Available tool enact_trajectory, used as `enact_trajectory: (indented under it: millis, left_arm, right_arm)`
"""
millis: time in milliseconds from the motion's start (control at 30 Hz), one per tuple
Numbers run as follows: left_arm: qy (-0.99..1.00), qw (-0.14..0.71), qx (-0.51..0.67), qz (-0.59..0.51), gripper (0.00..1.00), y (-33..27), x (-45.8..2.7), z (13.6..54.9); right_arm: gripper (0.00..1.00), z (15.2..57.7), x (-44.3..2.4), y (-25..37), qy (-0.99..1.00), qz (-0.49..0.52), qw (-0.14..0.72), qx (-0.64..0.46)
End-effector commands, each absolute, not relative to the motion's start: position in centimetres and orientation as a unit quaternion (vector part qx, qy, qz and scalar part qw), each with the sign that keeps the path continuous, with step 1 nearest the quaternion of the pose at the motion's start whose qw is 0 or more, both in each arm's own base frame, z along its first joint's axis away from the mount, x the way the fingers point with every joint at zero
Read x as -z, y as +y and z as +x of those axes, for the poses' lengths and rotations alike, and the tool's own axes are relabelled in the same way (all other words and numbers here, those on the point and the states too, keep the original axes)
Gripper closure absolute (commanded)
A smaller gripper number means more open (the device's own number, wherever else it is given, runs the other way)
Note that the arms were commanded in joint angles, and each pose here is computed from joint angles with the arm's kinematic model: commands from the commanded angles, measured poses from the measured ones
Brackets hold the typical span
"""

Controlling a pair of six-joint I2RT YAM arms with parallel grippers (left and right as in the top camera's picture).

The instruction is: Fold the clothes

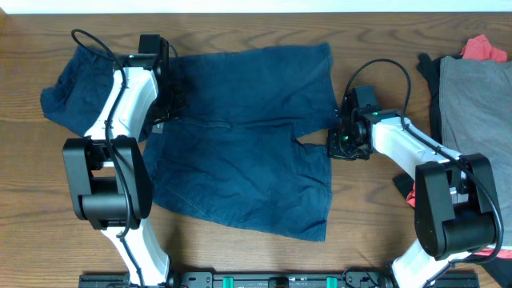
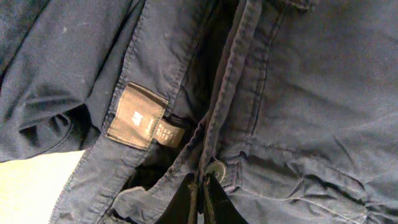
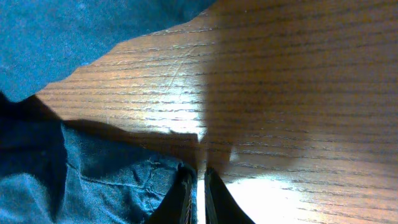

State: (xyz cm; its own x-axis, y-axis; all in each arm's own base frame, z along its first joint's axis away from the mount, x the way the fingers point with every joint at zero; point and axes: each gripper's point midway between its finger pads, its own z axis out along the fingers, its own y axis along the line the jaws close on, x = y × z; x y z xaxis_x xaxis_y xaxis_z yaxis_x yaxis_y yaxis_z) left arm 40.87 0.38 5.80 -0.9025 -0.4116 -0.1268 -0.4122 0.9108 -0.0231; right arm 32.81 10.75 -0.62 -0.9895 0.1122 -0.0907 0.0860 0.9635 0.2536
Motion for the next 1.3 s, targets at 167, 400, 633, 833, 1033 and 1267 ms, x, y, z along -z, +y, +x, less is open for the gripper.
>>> enact_trajectory:
  millis: [167,400,633,833,1033,1267]
  left_arm:
    - [0.972,0.066,-0.080,-0.212,0.94,3.8,-5.8,40.2]
    - [0.956,0.070,-0.105,-0.266,0.94,7.9,-5.9,39.8]
    - [0.955,0.062,-0.064,-0.283,0.94,8.0,-5.7,39.7]
    - [0.960,0.058,-0.047,-0.271,0.94,6.5,-5.6,39.8]
    - [0.970,0.052,-0.029,-0.237,0.78,3.7,-5.5,40.0]
    - [0.947,0.069,-0.168,-0.266,0.16,8.9,-9.1,38.0]
  right_arm:
    - [0.91,29.5,4.6,6.9,0.997,0.071,-0.010,-0.004]
    - [0.91,29.3,4.6,6.3,0.997,0.075,-0.014,0.004]
    - [0.90,29.3,4.6,6.2,0.997,0.078,-0.015,0.004]
    - [0.91,28.8,4.6,6.0,0.996,0.086,-0.026,0.006]
    - [0.96,29.6,2.7,8.0,0.991,0.097,-0.037,-0.089]
    - [0.90,31.8,-4.6,10.7,0.986,-0.014,0.010,-0.164]
